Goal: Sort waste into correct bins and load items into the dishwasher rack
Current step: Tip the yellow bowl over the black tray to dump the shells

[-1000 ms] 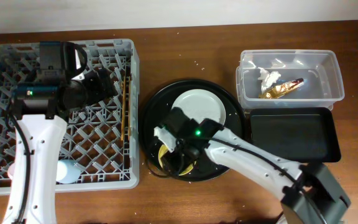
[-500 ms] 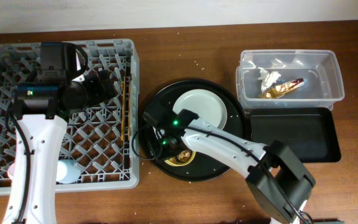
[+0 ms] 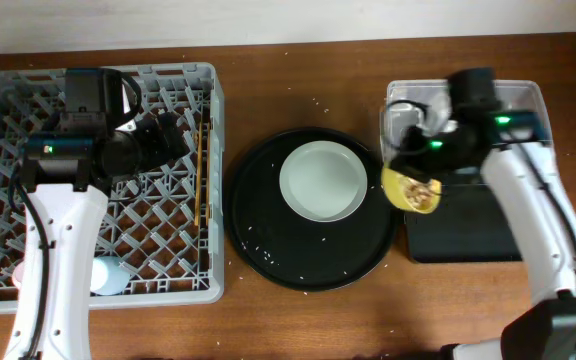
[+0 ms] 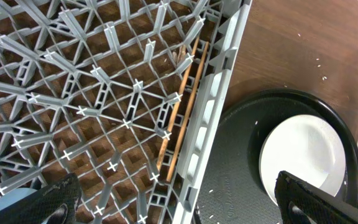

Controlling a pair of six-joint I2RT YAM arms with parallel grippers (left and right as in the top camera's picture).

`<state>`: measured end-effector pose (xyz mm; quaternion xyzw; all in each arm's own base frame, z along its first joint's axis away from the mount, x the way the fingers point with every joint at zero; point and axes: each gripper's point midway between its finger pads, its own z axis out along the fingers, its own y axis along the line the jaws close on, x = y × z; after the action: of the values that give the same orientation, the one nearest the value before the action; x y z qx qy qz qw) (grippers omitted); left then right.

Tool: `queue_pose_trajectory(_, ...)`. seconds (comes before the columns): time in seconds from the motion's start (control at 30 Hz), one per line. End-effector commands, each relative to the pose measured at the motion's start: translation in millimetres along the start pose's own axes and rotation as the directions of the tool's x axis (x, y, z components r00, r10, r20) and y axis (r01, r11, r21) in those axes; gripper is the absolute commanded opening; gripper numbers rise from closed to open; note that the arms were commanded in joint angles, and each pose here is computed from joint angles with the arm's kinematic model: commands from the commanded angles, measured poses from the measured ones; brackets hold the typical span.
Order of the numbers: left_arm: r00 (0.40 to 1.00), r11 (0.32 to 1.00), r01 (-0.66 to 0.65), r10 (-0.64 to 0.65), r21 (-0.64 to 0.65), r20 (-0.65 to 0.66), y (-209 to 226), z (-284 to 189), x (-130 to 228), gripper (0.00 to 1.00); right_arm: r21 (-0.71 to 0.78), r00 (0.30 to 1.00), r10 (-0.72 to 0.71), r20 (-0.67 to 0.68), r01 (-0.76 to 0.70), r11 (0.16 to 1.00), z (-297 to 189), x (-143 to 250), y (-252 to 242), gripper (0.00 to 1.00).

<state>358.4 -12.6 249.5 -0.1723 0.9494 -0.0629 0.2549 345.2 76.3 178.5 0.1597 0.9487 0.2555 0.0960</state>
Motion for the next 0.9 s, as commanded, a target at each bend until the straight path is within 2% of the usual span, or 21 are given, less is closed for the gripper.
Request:
queue_pose_trajectory(0.0, 1.000, 1.000, 0.015, -0.015, -0.005, 0.008, 1, -2, -2, 0.99, -0.197, 1.000, -0.001, -0.027, -0.004, 0.980, -27, 1, -18, 0.04)
queue_pose_trajectory(0.07, 1.000, 1.000, 0.014, -0.014, -0.005, 0.008, 1, -2, -2, 0.99, -0.370, 1.000, 0.000, 0.006, 0.002, 0.929, -42, -1, -37, 0.04)
queue_pose_trajectory(0.13, 1.000, 1.000, 0.014, -0.014, -0.005, 0.008, 1, -2, -2, 0.99, -0.537, 0.996, -0.014, 0.085, 0.058, 0.842, -52, -5, -51, 0.04)
queue_pose_trajectory(0.17, 1.000, 1.000, 0.015, -0.015, -0.005, 0.008, 1, -2, -2, 0.99, -0.595, 0.992, 0.005, 0.124, 0.071, 0.801, -49, -6, -68, 0.04)
queue_pose_trajectory(0.3, 1.000, 1.000, 0.014, -0.014, -0.005, 0.008, 1, -2, -2, 0.99, -0.765, 0.969, 0.078, 0.234, 0.134, 0.629, -51, -7, -77, 0.04)
queue_pose_trajectory(0.5, 1.000, 1.000, 0.014, -0.014, -0.005, 0.008, 1, -2, -2, 0.99, -0.764, 0.958, 0.057, 0.281, 0.187, 0.617, -42, -5, -83, 0.04)
queue_pose_trajectory(0.57, 1.000, 1.000, 0.014, -0.014, -0.005, 0.008, 1, -2, -2, 0.99, -0.742, 0.960, 0.035, 0.277, 0.191, 0.642, -37, -3, -87, 0.04)
queue_pose_trajectory(0.67, 1.000, 1.000, 0.015, -0.015, -0.005, 0.008, 1, -2, -2, 0.99, -0.759, 0.959, 0.051, 0.279, 0.188, 0.624, -41, -4, -84, 0.04)
queue_pose_trajectory(0.73, 1.000, 1.000, 0.014, -0.014, -0.005, 0.008, 1, -2, -2, 0.99, -0.767, 0.974, 0.097, 0.202, 0.096, 0.635, -37, -3, -86, 0.04)
queue_pose_trajectory(0.77, 1.000, 1.000, 0.014, -0.014, -0.005, 0.008, 1, -2, -2, 0.99, -0.772, 0.968, 0.077, 0.241, 0.143, 0.620, -41, -1, -82, 0.04)
queue_pose_trajectory(0.8, 1.000, 1.000, 0.014, -0.014, -0.005, 0.008, 1, -2, -2, 0.99, -0.749, 0.965, 0.049, 0.258, 0.168, 0.641, -37, -2, -86, 0.04)
queue_pose_trajectory(0.83, 1.000, 1.000, 0.014, -0.014, -0.005, 0.008, 1, -2, -2, 0.99, -0.789, 0.972, 0.113, 0.207, 0.097, 0.607, -43, -3, -81, 0.04)
queue_pose_trajectory(0.87, 1.000, 1.000, 0.014, -0.014, -0.005, 0.008, 1, -2, -2, 0.99, -0.772, 0.969, 0.072, 0.237, 0.143, 0.619, -41, -3, -80, 0.04)
